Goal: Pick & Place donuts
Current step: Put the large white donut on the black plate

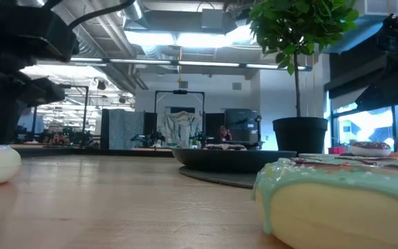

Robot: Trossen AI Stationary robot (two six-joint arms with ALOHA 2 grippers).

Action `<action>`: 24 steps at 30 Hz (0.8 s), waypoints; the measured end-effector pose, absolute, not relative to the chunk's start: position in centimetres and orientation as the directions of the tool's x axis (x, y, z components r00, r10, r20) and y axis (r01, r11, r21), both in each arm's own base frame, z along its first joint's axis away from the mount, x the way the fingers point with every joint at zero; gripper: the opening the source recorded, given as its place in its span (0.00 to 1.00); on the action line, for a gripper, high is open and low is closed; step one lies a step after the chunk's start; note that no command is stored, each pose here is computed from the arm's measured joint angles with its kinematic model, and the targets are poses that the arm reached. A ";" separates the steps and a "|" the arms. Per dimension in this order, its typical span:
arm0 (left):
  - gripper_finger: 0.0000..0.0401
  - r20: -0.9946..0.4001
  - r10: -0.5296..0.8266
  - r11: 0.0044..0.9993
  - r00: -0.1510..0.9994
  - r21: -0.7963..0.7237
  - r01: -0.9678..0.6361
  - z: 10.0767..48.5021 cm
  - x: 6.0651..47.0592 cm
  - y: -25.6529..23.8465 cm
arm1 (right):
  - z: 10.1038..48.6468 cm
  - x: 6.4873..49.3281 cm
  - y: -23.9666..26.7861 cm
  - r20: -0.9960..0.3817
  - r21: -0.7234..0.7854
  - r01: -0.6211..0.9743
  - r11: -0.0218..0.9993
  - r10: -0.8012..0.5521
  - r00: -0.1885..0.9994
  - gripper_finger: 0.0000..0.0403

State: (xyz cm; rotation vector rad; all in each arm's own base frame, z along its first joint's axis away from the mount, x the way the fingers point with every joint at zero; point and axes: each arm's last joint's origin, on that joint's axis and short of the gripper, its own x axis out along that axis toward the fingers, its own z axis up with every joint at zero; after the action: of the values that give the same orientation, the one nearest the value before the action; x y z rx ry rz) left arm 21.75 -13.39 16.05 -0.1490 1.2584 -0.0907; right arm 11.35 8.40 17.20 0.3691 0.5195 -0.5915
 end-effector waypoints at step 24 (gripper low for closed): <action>0.35 -0.925 -0.171 0.974 0.338 -0.210 -0.081 15.5 21.7 -13.4 | 17.2 11.4 8.4 -0.559 0.177 0.609 0.773 -0.430 0.709 0.34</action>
State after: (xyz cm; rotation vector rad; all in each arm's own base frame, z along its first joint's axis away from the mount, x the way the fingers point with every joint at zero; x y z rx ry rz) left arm 21.75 -13.39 15.48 -0.2349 1.2275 -0.0592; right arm 11.35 8.39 17.19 0.3657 0.5209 -0.5911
